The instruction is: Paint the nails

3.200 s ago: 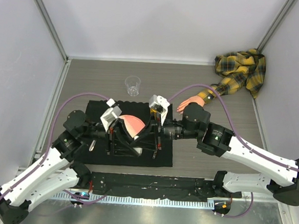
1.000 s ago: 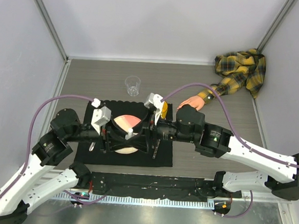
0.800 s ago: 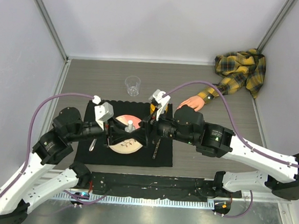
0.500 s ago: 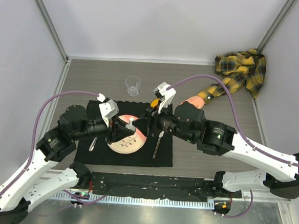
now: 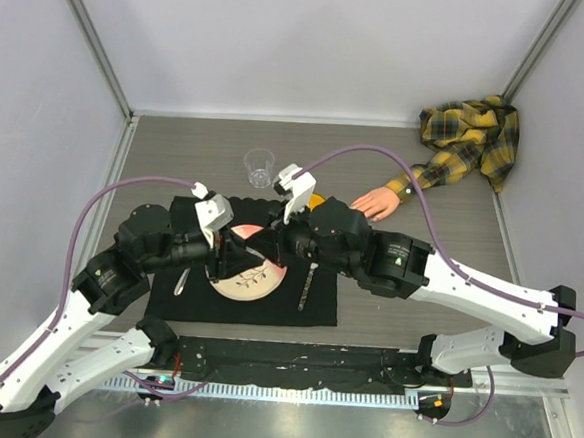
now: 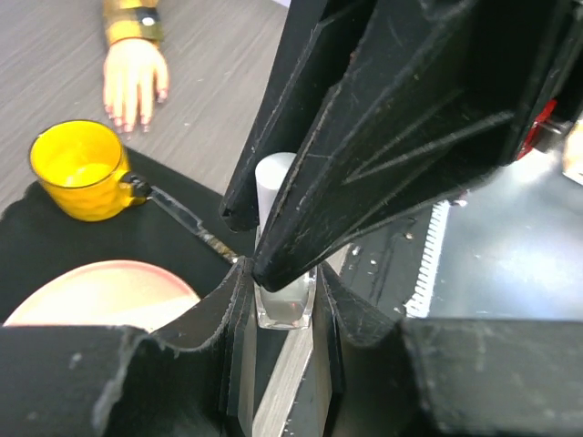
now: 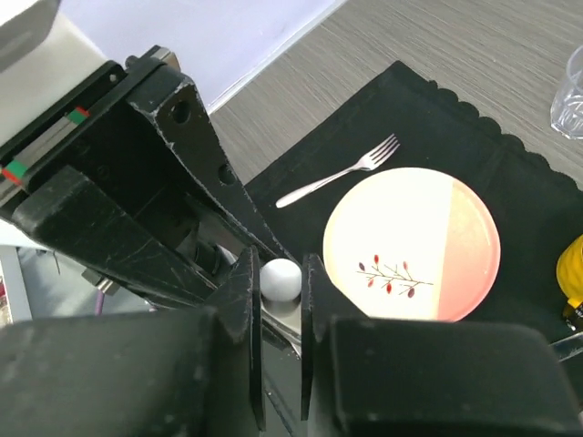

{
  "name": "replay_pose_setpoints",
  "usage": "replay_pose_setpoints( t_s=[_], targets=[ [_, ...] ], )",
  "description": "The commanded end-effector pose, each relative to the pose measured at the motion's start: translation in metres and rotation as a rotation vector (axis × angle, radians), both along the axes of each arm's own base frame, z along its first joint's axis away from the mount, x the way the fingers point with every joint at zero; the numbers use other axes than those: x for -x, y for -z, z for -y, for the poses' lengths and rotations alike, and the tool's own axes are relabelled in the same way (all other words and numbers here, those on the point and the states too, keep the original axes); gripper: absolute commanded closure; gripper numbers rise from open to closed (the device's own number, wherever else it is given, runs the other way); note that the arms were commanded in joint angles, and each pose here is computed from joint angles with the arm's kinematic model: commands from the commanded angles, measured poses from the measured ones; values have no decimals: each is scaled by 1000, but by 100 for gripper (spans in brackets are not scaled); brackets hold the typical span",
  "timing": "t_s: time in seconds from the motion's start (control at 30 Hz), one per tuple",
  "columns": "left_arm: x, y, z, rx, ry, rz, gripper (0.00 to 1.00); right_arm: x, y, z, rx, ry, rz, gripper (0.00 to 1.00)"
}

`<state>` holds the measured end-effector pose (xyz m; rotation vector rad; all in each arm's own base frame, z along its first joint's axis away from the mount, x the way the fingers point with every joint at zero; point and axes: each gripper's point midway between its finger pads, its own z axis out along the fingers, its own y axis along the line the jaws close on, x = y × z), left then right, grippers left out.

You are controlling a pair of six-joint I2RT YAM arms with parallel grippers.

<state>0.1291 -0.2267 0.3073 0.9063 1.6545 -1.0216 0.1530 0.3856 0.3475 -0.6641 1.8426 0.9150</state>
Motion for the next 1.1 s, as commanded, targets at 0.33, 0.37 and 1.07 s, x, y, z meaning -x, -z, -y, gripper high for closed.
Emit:
replay_pose_setpoints(
  t_s=[0.33,0.37,1.07],
  targets=[
    [116,-100,7,348,653,68,100,107,-45,14,-327,-725,51,99],
    [107,-97,10,329,606,57,100,104,-41,14,-307,-706,33,99],
    [-17,-49,-7,90,-113,103,100,-12,-62,47,-254,86,1,29]
  ],
)
